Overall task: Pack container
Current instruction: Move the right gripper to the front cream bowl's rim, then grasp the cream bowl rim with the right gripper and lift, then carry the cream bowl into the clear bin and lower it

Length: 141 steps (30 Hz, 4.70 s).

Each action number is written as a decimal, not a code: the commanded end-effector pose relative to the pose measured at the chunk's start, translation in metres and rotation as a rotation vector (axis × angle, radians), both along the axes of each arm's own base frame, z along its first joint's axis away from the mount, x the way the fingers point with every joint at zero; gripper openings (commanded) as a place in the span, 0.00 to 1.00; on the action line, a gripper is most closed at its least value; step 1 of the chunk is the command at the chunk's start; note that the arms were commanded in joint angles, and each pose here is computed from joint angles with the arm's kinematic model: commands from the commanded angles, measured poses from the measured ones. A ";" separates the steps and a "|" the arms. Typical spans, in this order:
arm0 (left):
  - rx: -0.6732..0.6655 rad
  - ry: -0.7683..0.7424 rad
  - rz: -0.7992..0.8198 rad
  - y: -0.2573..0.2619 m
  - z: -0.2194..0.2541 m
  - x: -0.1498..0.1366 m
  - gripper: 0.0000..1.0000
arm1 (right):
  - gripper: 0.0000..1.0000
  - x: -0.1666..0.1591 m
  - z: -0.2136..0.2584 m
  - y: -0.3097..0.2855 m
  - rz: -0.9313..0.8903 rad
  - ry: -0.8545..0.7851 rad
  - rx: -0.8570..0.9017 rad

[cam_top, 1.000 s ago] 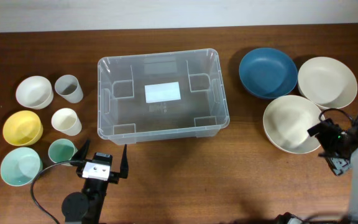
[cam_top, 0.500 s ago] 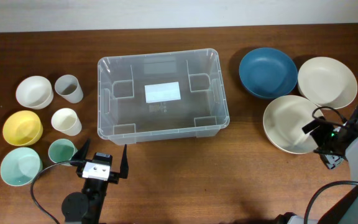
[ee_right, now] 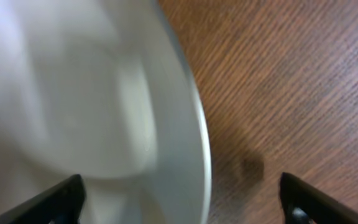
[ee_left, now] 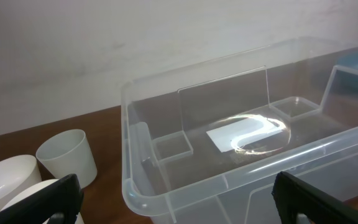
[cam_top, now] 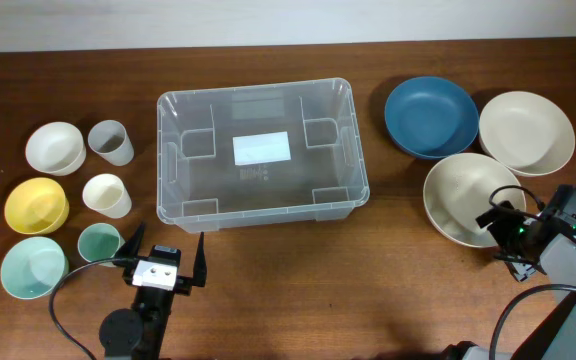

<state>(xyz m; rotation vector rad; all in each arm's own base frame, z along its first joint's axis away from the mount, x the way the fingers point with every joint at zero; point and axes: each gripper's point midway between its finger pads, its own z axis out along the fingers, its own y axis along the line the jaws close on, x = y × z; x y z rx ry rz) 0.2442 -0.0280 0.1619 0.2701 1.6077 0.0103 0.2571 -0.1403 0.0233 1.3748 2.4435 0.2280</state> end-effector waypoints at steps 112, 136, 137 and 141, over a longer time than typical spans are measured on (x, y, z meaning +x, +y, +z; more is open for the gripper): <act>-0.009 0.006 0.006 0.001 -0.002 0.000 1.00 | 0.04 0.174 0.113 0.436 0.918 -0.402 0.101; -0.009 0.006 0.006 0.001 -0.002 0.000 1.00 | 0.16 0.159 0.043 0.459 0.933 -0.255 0.136; -0.009 0.006 0.006 0.001 -0.002 0.000 1.00 | 0.17 0.159 0.042 0.459 0.933 -0.255 0.136; -0.009 0.006 0.006 0.001 -0.002 0.000 1.00 | 0.22 0.158 0.042 0.459 0.933 -0.250 0.135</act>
